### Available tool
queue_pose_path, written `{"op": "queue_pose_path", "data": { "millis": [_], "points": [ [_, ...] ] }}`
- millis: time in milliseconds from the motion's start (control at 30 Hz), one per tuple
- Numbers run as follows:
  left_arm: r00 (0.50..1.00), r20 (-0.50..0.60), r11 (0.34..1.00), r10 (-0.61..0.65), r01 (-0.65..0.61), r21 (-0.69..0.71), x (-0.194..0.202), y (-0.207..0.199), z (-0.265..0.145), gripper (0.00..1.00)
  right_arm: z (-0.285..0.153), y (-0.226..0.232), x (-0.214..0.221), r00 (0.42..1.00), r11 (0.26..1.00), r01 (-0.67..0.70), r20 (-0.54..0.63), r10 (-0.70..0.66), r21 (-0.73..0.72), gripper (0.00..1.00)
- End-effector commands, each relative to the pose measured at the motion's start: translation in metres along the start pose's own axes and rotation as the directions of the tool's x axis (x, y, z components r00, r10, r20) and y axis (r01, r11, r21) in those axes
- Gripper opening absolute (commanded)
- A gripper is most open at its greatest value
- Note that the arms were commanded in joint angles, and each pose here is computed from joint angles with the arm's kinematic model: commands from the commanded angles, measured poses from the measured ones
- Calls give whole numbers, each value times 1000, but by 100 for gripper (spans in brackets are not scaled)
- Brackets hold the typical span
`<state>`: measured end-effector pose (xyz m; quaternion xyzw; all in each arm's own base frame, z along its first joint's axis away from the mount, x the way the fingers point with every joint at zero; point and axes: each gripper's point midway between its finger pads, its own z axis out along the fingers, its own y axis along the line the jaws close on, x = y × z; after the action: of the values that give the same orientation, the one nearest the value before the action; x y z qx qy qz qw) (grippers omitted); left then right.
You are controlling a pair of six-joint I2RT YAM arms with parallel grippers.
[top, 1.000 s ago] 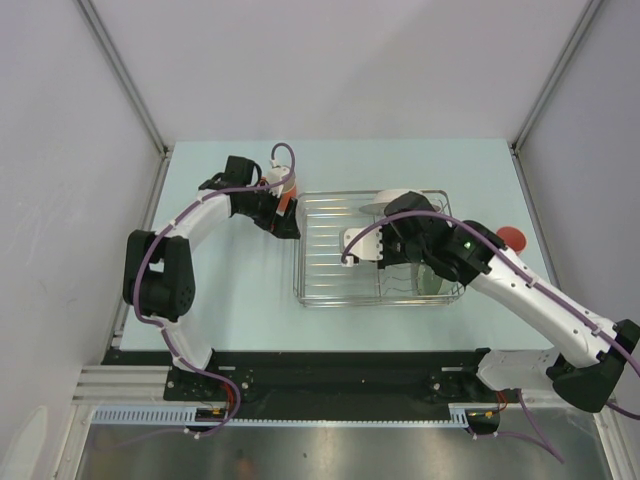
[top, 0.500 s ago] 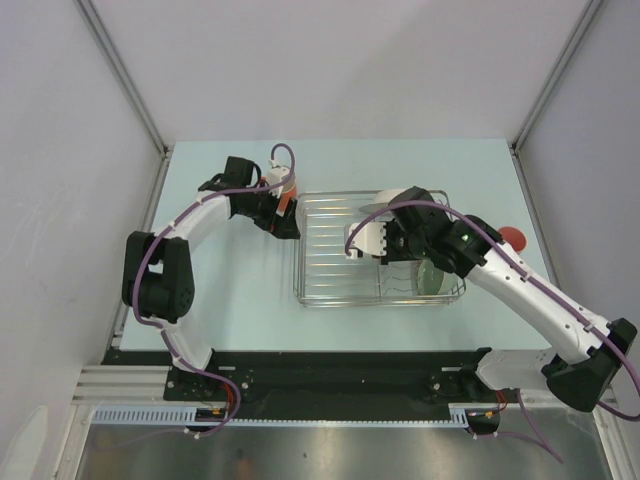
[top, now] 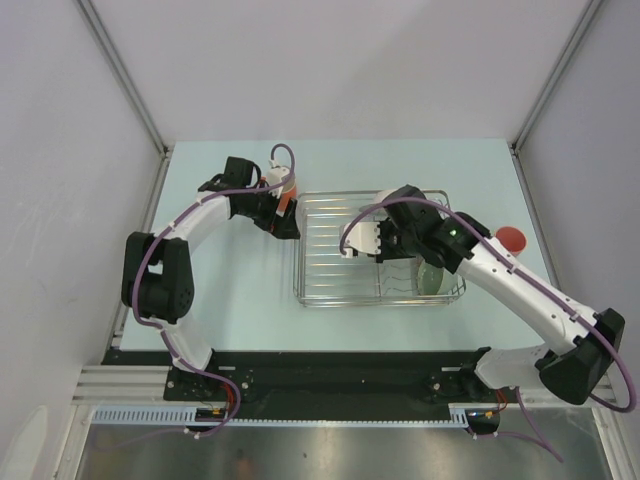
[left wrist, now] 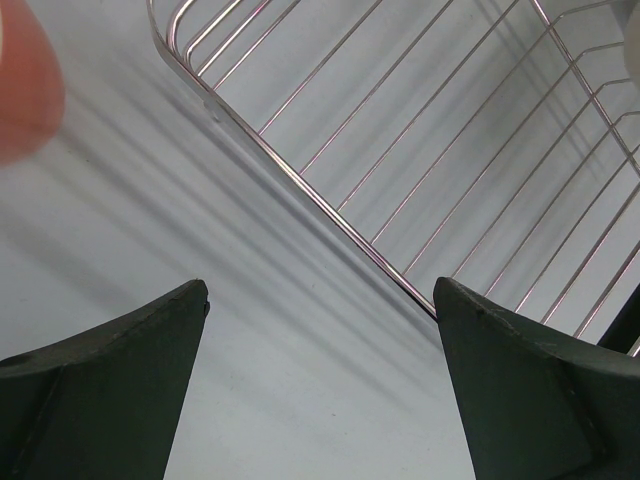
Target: Load the mixed dishes into the dish rack
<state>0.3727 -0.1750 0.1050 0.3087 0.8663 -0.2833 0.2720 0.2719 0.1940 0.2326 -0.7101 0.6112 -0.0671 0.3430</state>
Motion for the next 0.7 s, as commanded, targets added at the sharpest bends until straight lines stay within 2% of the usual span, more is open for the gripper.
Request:
{"op": "queue_pose_path", "data": {
  "millis": [0, 300, 633, 667],
  "points": [
    [991, -131, 994, 15, -28, -103, 41, 22, -6, 100, 4, -36, 1, 1000, 993, 30, -11, -28, 118, 0],
    [991, -135, 995, 19, -33, -98, 43, 23, -6, 100, 31, -43, 25, 998, 995, -43, -37, 47, 89, 0],
    [990, -141, 994, 21, -35, -99, 51, 27, -5, 99, 47, -21, 31, 992, 995, -100, -69, 101, 13, 0],
    [989, -145, 994, 17, -32, -103, 53, 28, -5, 100, 49, -19, 31, 991, 993, -115, -74, 115, 10, 3]
  ]
}}
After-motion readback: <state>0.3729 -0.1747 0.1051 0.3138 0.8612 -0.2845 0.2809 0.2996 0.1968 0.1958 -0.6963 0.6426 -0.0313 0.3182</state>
